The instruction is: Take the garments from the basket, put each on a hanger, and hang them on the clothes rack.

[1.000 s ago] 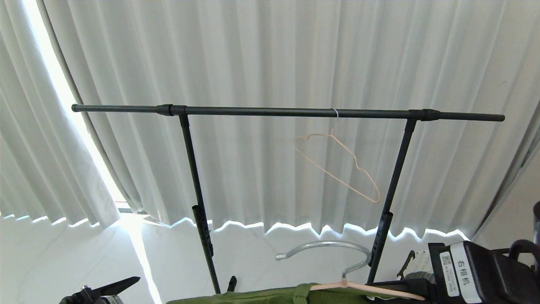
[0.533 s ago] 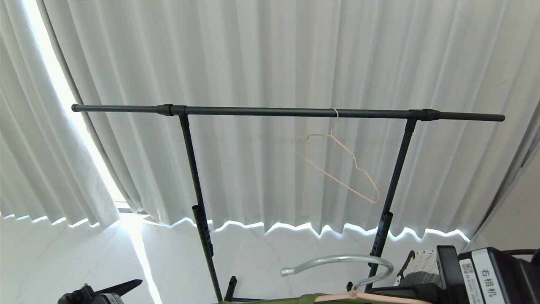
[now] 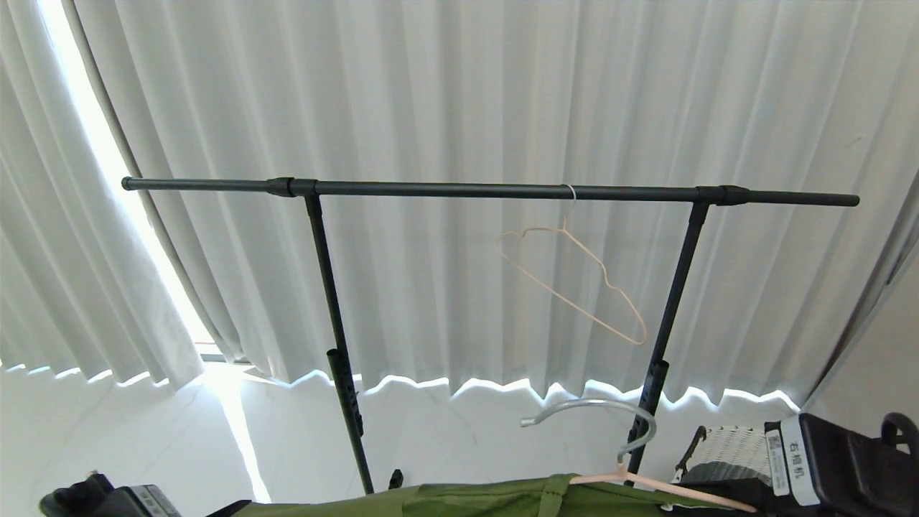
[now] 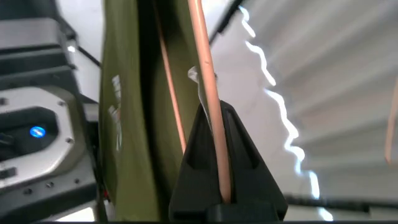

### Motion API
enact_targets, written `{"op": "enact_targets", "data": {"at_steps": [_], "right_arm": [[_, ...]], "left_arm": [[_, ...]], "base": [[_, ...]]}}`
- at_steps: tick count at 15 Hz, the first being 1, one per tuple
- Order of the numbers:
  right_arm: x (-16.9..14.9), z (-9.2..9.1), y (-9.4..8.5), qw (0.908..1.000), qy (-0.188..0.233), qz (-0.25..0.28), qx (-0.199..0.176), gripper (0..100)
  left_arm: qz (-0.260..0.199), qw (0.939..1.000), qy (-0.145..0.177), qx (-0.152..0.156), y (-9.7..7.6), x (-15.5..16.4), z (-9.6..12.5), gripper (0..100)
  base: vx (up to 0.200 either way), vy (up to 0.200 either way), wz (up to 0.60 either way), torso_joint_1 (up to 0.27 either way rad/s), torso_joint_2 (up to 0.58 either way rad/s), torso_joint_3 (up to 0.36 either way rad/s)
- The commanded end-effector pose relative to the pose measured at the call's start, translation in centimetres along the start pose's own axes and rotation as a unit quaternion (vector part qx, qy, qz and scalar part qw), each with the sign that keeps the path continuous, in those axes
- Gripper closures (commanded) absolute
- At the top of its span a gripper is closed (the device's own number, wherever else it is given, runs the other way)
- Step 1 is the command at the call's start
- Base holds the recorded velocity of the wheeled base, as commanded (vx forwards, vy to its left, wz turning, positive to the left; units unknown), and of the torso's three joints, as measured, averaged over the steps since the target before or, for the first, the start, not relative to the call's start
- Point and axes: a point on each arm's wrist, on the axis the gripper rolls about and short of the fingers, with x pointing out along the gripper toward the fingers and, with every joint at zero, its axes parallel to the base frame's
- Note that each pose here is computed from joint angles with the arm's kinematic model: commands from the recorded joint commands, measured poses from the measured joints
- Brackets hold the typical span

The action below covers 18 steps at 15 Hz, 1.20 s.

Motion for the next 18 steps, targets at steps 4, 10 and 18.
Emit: {"op": "enact_targets", "data": {"at_steps": [4,10,18], "right_arm": [[-0.9,-0.5,-1.5,0.998,0.011,-0.056,0.027,100],[-1.1,0.7,-1.9,0.9952,-0.042,-0.07,0.054,100],[2.1,1.8,-5.5,0.9662,0.003,-0.173,0.191,100]], "left_arm": [[0.015,0.9988,-0.046,0.0,0.6,-1.4,-0.1,100],[0.012,0.9977,-0.027,0.061,0.4,-0.9,0.0,0],[0.101,0.9945,-0.027,0.009,2.6,-0.9,1.9,0]], "base": [[0.0,0.0,0.0,0.0,0.0,0.0],[0.0,0.0,0.0,0.0,0.0,0.0],[0.0,0.0,0.0,0.0,0.0,0.0]]}}
